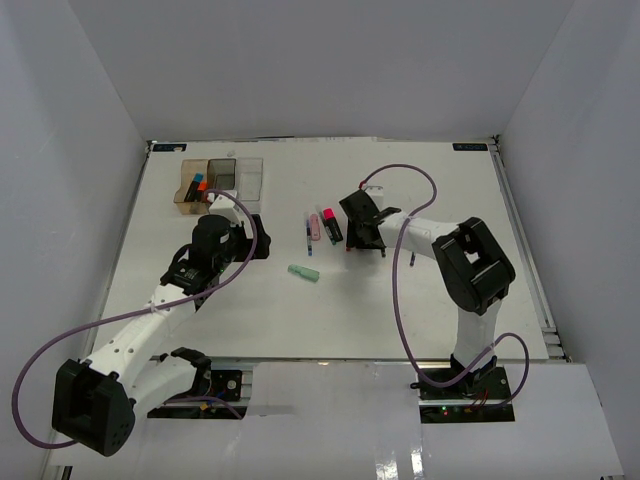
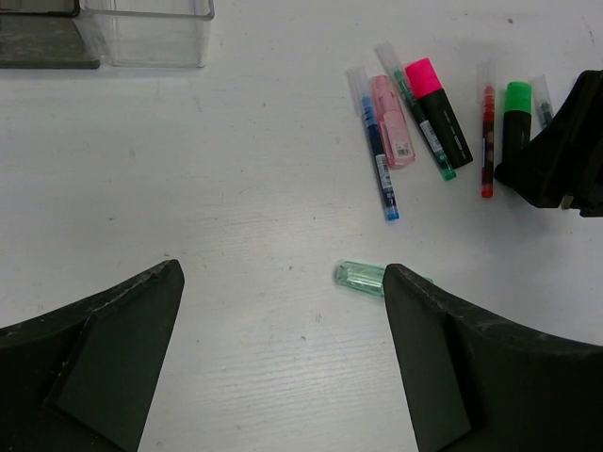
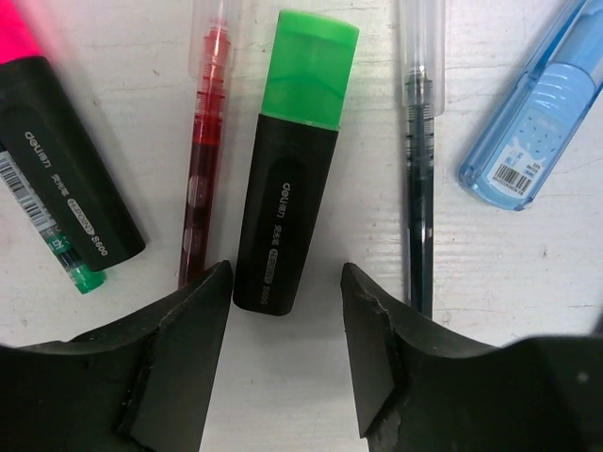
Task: Sort the stationery into containers
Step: Pick up the pen from the center of the board, then place the pen in the storage box.
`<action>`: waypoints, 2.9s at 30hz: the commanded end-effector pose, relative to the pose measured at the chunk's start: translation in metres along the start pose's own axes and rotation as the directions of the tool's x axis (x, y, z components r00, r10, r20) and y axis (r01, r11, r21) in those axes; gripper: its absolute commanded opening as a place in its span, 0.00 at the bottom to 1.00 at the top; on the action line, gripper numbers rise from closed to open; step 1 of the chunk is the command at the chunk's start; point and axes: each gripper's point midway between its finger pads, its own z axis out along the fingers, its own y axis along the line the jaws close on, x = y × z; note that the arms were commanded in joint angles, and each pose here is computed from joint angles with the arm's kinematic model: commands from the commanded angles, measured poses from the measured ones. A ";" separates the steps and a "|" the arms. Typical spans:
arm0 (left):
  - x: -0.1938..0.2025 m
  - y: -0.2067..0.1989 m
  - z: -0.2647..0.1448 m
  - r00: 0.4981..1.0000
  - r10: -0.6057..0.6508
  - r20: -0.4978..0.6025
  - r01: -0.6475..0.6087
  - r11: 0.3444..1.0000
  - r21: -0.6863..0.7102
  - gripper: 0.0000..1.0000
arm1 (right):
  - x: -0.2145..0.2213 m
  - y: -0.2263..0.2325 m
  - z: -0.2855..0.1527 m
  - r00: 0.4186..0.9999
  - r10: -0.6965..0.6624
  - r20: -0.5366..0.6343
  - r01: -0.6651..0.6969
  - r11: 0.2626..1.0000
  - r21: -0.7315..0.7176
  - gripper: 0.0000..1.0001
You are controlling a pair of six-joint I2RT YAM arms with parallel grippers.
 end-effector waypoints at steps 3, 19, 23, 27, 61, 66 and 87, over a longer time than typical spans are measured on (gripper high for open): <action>-0.007 -0.005 0.000 1.000 0.001 0.020 -0.001 1.000 0.023 0.98 | 0.001 -0.007 0.014 1.000 0.003 0.006 -0.003 0.998 0.060 0.49; -0.050 -0.081 -0.021 0.968 -0.248 -0.037 0.245 0.908 0.339 0.98 | -0.035 0.003 -0.077 0.975 -0.029 0.220 0.066 0.985 -0.162 0.25; -0.064 -0.108 -0.022 0.945 -0.314 -0.088 0.320 0.844 0.430 0.98 | -0.037 0.025 -0.123 0.937 -0.046 0.346 0.165 0.932 -0.323 0.28; -0.071 -0.134 -0.016 0.939 -0.325 -0.110 0.338 0.820 0.462 0.98 | -0.048 0.045 -0.175 0.882 0.024 0.471 0.232 0.847 -0.478 0.29; -0.055 -0.218 0.023 0.979 -0.192 -0.061 0.198 0.861 0.468 0.13 | -0.044 0.062 -0.223 0.840 0.093 0.535 0.316 0.717 -0.621 0.61; -0.069 -0.175 0.038 0.991 -0.134 -0.014 0.131 0.936 0.328 0.12 | -0.033 0.047 -0.212 0.843 0.054 0.535 0.315 0.757 -0.573 0.90; -0.156 0.187 0.120 0.977 0.146 -0.156 -0.204 0.857 -0.473 0.17 | 0.026 0.009 -0.181 0.860 -0.178 0.479 0.422 0.775 -0.470 0.90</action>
